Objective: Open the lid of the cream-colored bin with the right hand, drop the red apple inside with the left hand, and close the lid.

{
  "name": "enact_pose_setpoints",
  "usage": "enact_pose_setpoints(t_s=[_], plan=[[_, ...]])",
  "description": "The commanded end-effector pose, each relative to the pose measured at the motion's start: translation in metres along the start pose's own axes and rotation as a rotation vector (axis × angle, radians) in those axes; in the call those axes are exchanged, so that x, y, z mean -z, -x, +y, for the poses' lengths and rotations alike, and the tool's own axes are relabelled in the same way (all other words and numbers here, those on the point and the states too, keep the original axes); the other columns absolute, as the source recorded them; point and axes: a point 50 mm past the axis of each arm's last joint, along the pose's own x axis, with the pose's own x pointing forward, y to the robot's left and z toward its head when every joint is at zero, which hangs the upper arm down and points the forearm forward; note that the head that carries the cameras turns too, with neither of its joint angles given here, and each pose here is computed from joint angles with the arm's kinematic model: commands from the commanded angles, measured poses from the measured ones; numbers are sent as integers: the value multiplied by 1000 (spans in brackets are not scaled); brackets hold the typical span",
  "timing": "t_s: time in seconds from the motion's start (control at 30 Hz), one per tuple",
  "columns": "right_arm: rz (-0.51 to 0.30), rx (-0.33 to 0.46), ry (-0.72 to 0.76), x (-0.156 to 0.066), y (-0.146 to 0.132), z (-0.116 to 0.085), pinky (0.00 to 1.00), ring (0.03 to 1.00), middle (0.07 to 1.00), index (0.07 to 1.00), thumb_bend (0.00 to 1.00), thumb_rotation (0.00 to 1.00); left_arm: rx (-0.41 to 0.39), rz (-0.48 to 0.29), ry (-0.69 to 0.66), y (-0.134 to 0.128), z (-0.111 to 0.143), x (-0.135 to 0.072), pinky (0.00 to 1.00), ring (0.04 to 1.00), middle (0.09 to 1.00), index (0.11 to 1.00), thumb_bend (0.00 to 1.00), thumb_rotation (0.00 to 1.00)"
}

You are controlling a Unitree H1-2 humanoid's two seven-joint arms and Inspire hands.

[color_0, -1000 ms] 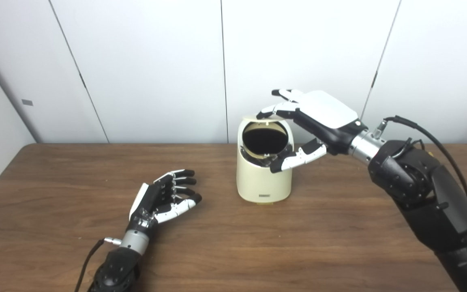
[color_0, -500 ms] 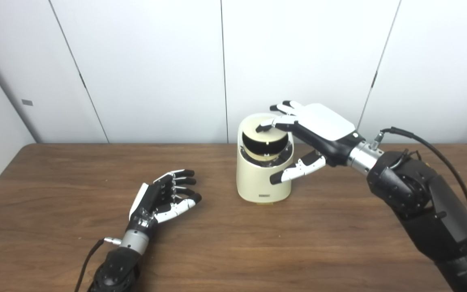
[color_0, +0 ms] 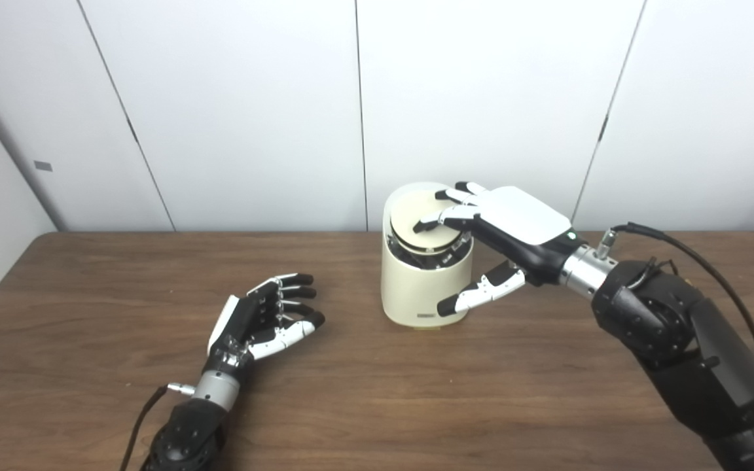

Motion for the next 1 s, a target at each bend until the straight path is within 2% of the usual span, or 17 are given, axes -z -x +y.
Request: enact_pose_setpoints(t_s=[0.0, 0.53, 0.77, 0.97], plan=[[-48, 47, 24, -7, -2, -18, 1000, 952, 790, 789, 675, 650, -10, -44, -23, -6, 7, -14, 472, 613, 706, 748, 677, 167], [-66, 22, 27, -12, 3, -14, 1000, 947, 803, 798, 658, 623, -15, -49, -21, -6, 8, -14, 460, 607, 702, 741, 686, 157], [-58, 13, 16, -10, 4, -12, 999, 947, 796, 793, 674, 614, -17, -51, -27, -6, 9, -16, 453, 605, 701, 743, 698, 188], [-48, 5, 14, -9, 4, -11, 1000, 950, 798, 796, 670, 610, -22, -41, -19, -4, 10, -16, 456, 604, 698, 738, 689, 169]])
